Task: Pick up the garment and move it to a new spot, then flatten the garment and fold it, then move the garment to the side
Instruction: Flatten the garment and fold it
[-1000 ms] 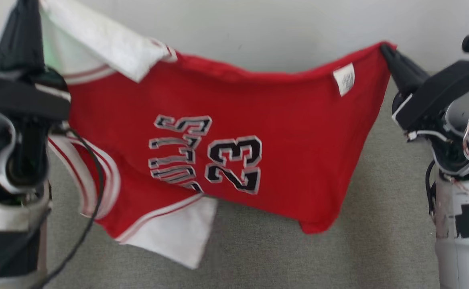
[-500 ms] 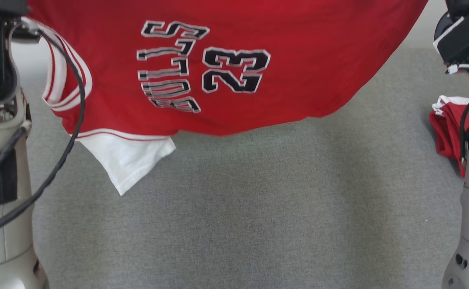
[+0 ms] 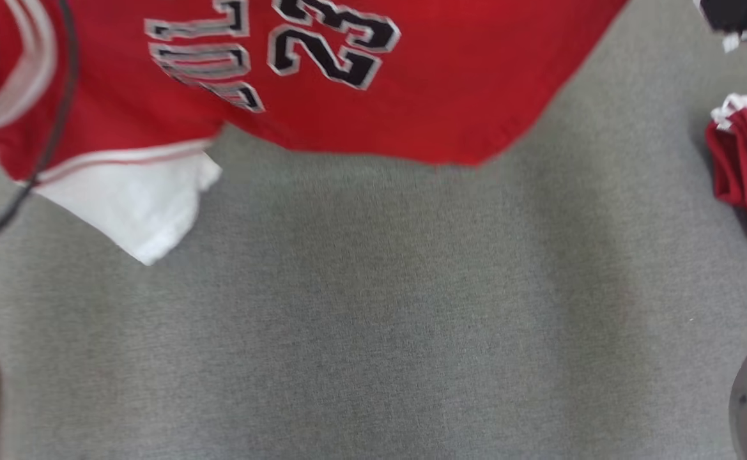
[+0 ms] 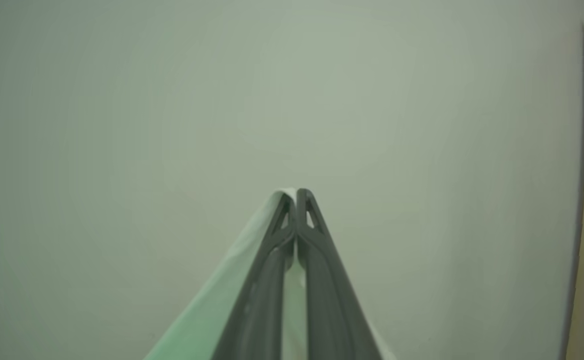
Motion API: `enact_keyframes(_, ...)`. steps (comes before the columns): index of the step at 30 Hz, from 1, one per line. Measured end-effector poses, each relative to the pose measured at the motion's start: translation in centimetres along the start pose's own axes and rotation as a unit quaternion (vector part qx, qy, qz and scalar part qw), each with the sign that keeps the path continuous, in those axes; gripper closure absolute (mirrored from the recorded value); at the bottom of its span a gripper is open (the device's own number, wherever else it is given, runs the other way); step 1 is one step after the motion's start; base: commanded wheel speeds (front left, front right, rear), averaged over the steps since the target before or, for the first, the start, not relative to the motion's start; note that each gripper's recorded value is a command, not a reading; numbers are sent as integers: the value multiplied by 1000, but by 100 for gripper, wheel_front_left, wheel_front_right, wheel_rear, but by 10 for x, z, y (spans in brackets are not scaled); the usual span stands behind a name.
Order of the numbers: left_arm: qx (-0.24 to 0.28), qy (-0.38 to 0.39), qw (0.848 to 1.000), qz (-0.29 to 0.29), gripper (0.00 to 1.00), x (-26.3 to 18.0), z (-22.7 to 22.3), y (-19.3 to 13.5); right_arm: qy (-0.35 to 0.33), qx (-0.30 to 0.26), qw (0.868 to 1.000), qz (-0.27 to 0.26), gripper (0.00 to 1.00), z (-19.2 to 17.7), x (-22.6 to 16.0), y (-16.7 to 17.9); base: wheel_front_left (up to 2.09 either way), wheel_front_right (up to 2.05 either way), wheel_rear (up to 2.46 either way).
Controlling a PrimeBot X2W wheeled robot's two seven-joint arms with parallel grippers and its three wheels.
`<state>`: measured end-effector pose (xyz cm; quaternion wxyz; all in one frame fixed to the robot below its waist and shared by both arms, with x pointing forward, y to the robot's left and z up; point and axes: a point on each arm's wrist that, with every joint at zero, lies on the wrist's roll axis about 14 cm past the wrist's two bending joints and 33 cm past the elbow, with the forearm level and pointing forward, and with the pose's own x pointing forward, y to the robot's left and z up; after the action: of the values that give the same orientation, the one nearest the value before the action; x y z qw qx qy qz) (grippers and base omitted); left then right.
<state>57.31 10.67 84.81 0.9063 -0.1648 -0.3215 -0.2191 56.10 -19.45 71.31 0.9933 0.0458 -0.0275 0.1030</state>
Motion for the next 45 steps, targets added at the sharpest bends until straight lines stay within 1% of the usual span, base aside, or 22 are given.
enact_keyframes(4,92,-21,995,-35,100,16,-9,4,-25,-18,1000,-2,100,-1,25,-6,0,0,0)
enact_keyframes(7,121,-51,990,-58,100,27,-18,5,-54,-32,998,-6,100,-3,46,-12,0,0,0)
enact_keyframes(10,134,-92,984,-72,100,34,-27,10,-88,-41,995,-17,100,-6,64,-23,0,0,0)
enact_keyframes(13,141,-120,980,-74,100,35,-45,21,-119,-50,991,-38,100,-14,79,-41,0,0,0)
enact_keyframes(16,136,-156,976,-66,100,38,-49,32,-166,-68,982,-54,100,-12,89,-54,0,0,0)
enact_keyframes(18,134,-185,971,-63,100,41,-43,34,-200,-87,974,-62,100,-8,93,-59,0,0,0)
enact_keyframes(20,129,-232,962,-66,100,40,-26,29,-234,-105,964,-67,100,-1,94,-63,0,0,0)
enact_keyframes(22,113,-268,954,-70,100,35,-17,23,-251,-134,956,-66,100,-2,97,-63,0,0,0)
enact_keyframes(23,106,-276,953,-69,100,33,-19,24,-254,-151,953,-65,100,-6,98,-64,0,0,0)
enact_keyframes(24,106,-276,953,-69,100,33,-19,24,-254,-151,953,-65,100,-6,98,-64,0,0,0)
enact_keyframes(26,95,-270,956,-62,100,29,-37,31,-249,-175,950,-68,100,-18,102,-69,0,0,0)
enact_keyframes(27,91,-254,961,-57,100,27,-54,37,-242,-187,950,-68,100,-28,104,-71,0,0,0)
enact_keyframes(29,83,-210,973,-51,100,19,-97,48,-217,-200,953,-65,100,-53,110,-74,0,0,0)
enact_keyframes(30,76,-188,978,-50,100,13,-118,52,-197,-209,956,-60,100,-72,113,-74,0,0,0)
enact_keyframes(33,57,-146,987,-48,100,-4,-159,62,-142,-225,963,-45,100,-121,116,-74,0,0,0)
enact_keyframes(35,41,-126,990,-45,100,-15,-176,66,-118,-229,966,-36,100,-142,117,-74,0,0,0)
enact_keyframes(39,4,-77,997,-27,100,-43,-206,76,-55,-213,975,-23,100,-182,111,-71,0,0,0)
enact_keyframes(41,-23,-54,998,-6,100,-56,-216,84,-26,-208,978,-14,100,-194,105,-68,0,0,0)
enact_keyframes(42,-28,-41,999,-3,100,-63,-220,85,-10,-200,980,-15,100,-198,102,-69,0,0,0)
enact_keyframes(45,-46,2,999,8,100,-81,-226,86,9,-184,983,-5,100,-198,93,-61,0,0,0)
